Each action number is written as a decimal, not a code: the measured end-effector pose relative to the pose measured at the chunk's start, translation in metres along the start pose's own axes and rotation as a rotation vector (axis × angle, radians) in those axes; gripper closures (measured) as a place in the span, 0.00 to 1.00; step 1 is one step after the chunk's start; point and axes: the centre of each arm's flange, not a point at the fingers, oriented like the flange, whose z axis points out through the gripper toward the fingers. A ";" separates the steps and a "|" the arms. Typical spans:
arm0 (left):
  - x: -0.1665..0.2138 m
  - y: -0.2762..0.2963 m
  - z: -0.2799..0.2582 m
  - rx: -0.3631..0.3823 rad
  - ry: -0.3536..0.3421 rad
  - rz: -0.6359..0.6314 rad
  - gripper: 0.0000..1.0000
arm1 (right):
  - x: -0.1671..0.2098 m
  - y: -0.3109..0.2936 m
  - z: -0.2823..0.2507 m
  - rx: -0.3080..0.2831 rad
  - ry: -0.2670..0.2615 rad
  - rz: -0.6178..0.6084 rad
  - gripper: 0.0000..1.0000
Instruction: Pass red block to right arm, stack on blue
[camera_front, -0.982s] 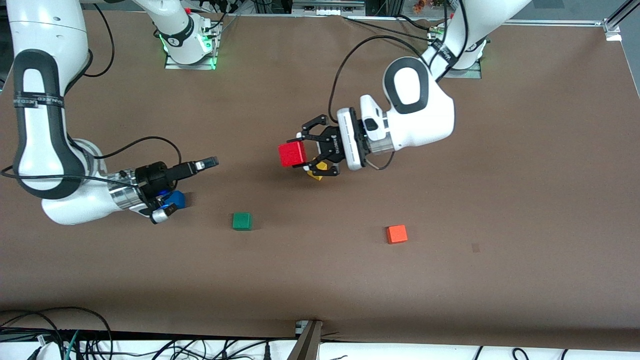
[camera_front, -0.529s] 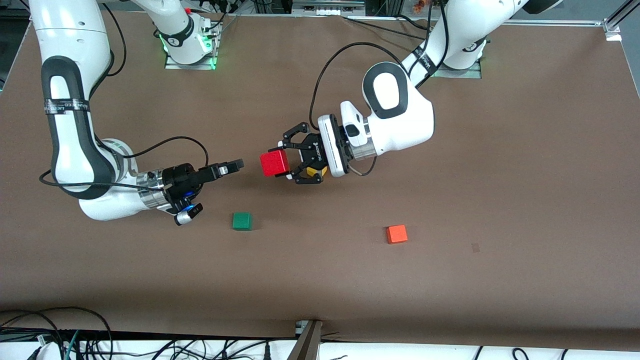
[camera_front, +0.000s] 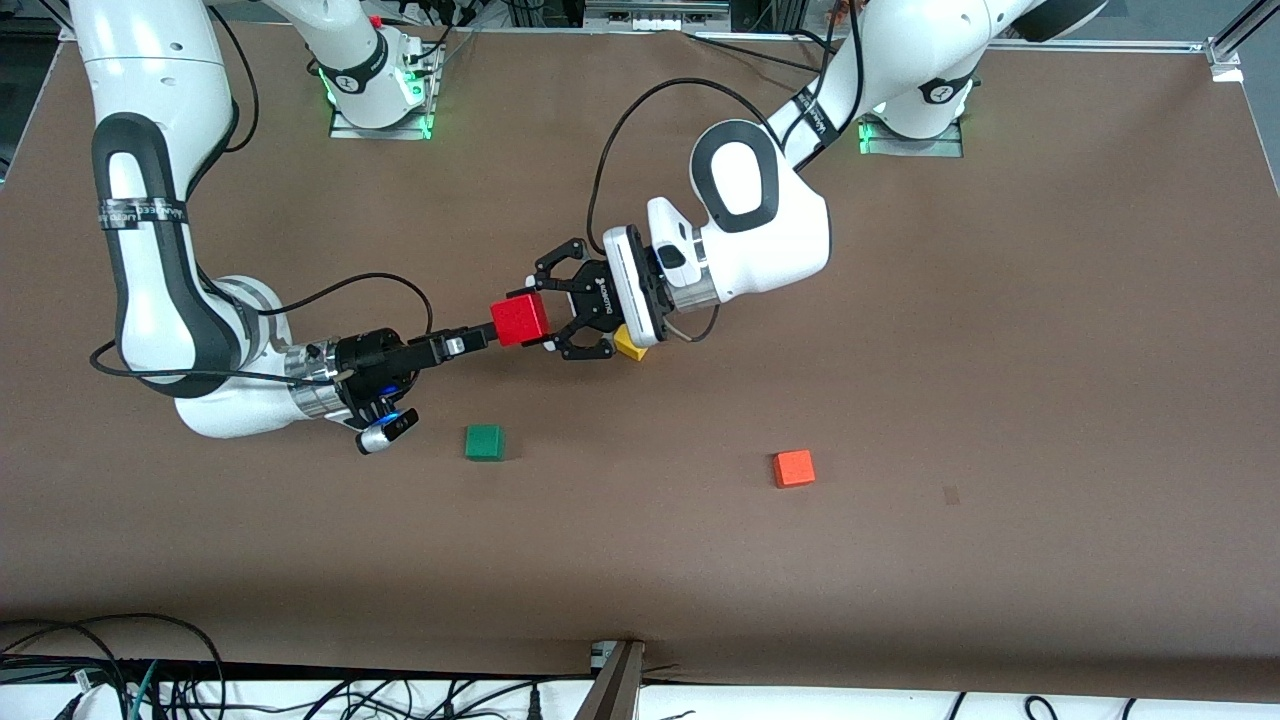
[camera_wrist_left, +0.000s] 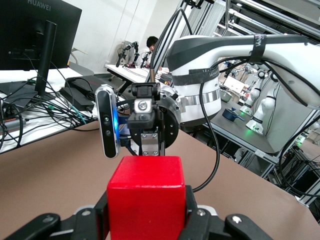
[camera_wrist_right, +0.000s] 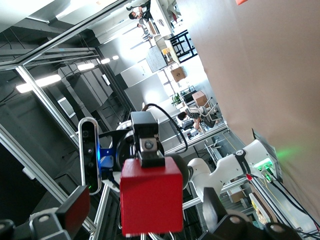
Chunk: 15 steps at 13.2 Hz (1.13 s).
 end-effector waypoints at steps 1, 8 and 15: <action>-0.001 -0.001 0.002 0.002 0.000 -0.001 0.44 | 0.001 0.000 0.003 0.000 0.003 0.000 0.00; 0.002 -0.006 0.000 0.011 0.008 -0.005 0.44 | 0.003 0.001 0.008 0.004 0.015 -0.003 0.44; 0.002 -0.006 0.001 0.011 0.018 -0.026 0.17 | 0.003 0.001 0.007 0.005 0.018 -0.003 0.44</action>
